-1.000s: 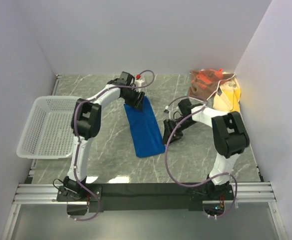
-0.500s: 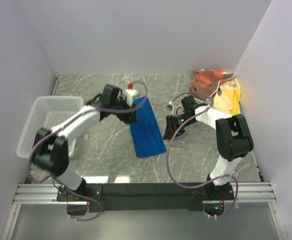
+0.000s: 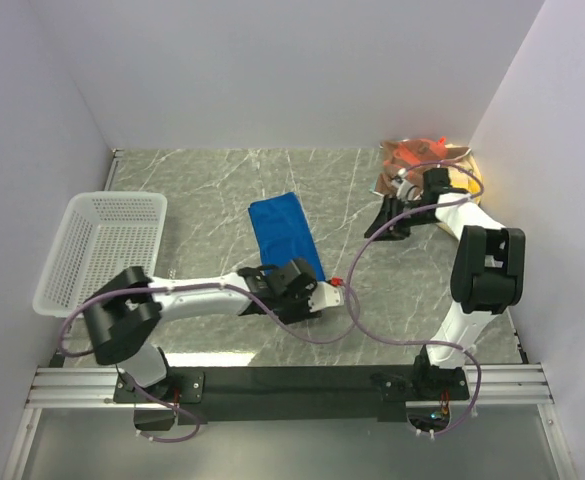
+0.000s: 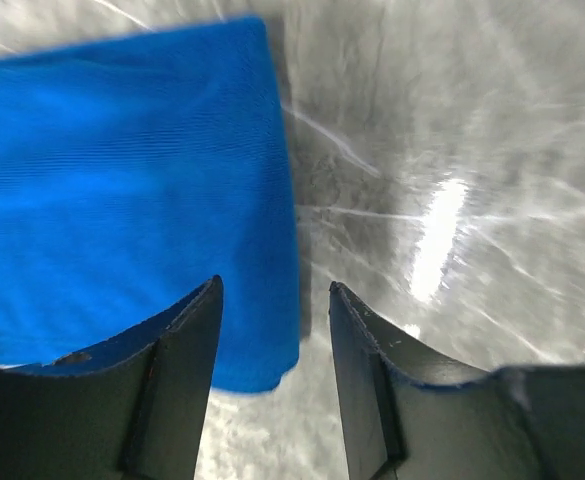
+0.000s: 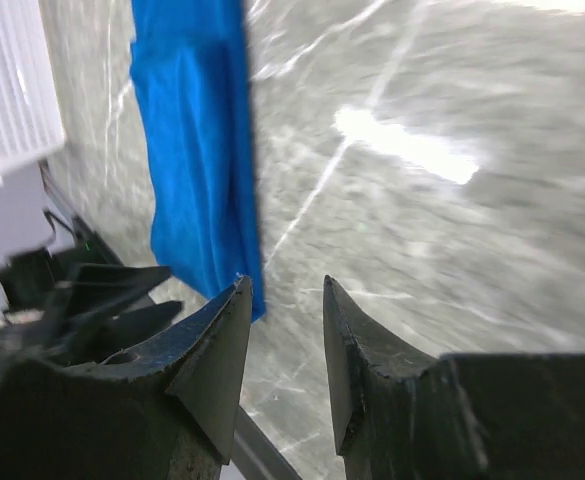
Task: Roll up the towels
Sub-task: Fold the towel
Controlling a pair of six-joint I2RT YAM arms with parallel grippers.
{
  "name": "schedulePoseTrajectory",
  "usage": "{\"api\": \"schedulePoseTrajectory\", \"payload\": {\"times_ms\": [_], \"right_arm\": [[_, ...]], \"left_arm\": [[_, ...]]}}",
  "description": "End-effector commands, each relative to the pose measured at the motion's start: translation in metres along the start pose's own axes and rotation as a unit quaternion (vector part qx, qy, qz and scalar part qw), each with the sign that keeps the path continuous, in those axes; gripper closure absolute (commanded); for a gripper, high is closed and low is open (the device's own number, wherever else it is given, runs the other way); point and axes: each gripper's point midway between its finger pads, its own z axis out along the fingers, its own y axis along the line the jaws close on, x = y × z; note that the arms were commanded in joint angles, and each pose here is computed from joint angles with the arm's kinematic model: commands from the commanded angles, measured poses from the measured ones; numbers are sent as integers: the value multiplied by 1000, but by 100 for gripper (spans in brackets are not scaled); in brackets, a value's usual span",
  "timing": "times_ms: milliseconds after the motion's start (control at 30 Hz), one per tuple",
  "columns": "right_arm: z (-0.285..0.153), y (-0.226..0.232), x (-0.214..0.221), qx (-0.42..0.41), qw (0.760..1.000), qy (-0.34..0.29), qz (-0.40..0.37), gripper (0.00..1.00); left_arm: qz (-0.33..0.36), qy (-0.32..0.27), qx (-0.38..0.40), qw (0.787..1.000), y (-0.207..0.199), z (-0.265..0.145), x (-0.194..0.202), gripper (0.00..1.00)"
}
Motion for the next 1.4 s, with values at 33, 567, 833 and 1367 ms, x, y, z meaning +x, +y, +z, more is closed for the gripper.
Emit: {"api": "schedulePoseTrajectory", "payload": {"times_ms": [33,567,833,1367], "right_arm": [[-26,4,-11,-14,1000,-24,15,58],[-39,-9,-7,-15,999,-22,23,60],[-39,-9,-1,-15,1000,-17,21,60],[-28,-9,1,-25,999,-4,21,60]], "left_arm": [[7,3,-61,998,21,14,-15,47],[18,25,115,993,-45,-1,-2,100],[-34,-14,212,977,-65,-45,-30,100],[-108,-25,111,988,97,-10,-21,94]]}}
